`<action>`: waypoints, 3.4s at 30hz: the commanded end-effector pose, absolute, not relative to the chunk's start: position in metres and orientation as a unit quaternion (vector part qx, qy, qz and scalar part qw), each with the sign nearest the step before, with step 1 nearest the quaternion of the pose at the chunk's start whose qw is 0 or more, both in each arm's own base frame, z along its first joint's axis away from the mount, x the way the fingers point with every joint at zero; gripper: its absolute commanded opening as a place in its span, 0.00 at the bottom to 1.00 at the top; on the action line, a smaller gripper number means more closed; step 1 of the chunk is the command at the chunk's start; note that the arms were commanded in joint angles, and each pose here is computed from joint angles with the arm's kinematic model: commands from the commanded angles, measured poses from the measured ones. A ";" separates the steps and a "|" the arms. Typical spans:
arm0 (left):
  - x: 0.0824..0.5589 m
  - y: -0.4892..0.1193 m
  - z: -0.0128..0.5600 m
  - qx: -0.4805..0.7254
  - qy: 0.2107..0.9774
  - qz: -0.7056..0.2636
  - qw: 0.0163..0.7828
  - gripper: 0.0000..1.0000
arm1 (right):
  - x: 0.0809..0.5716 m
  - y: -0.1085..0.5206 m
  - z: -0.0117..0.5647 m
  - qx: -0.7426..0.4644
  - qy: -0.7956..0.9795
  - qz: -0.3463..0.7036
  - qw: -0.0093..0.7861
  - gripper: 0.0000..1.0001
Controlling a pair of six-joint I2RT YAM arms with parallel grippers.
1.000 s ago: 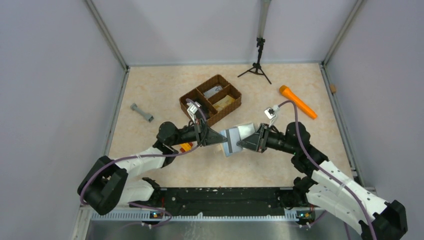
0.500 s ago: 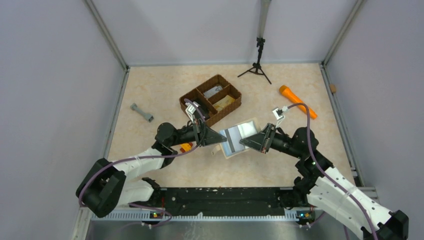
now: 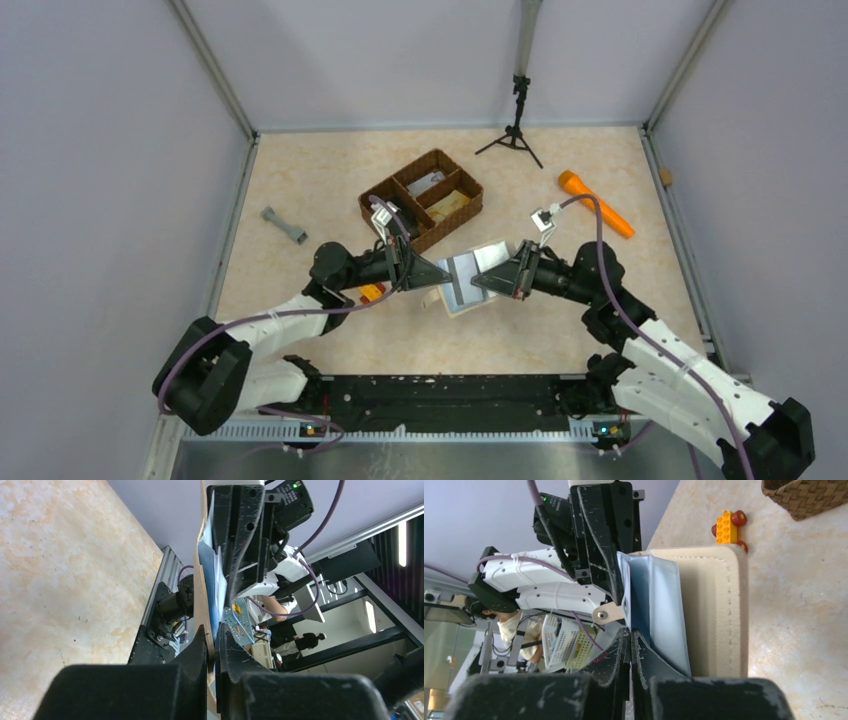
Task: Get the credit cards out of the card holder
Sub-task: Remove the credit card from the card holder, then place the credit card in the storage box.
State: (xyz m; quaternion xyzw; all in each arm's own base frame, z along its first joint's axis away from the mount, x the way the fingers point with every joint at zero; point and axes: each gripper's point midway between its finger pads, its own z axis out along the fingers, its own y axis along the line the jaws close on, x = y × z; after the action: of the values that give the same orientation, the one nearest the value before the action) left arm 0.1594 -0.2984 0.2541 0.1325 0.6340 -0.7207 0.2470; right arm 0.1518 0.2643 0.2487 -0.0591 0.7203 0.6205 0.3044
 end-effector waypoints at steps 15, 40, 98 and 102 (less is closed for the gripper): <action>0.176 -0.272 0.293 0.153 0.661 -0.667 0.306 0.00 | 0.186 0.244 0.280 -0.030 0.701 0.609 0.369 0.00; 0.224 -0.220 0.179 0.007 0.853 -0.423 0.305 0.00 | 0.302 0.240 0.308 0.109 0.689 0.536 0.475 0.00; 0.209 -0.207 0.092 0.025 0.907 -0.363 0.211 0.00 | 0.495 0.364 0.190 0.333 0.665 0.485 0.460 0.40; 0.208 -0.210 0.094 0.028 0.903 -0.371 0.212 0.00 | 0.482 0.355 0.210 0.297 0.674 0.478 0.478 0.40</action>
State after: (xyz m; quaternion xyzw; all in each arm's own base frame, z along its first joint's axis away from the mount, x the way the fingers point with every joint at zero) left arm 0.2023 -0.2031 0.0863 0.0195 0.9160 -0.3499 0.1953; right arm 0.4968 0.3583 0.1430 0.3432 0.6956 0.4506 0.4420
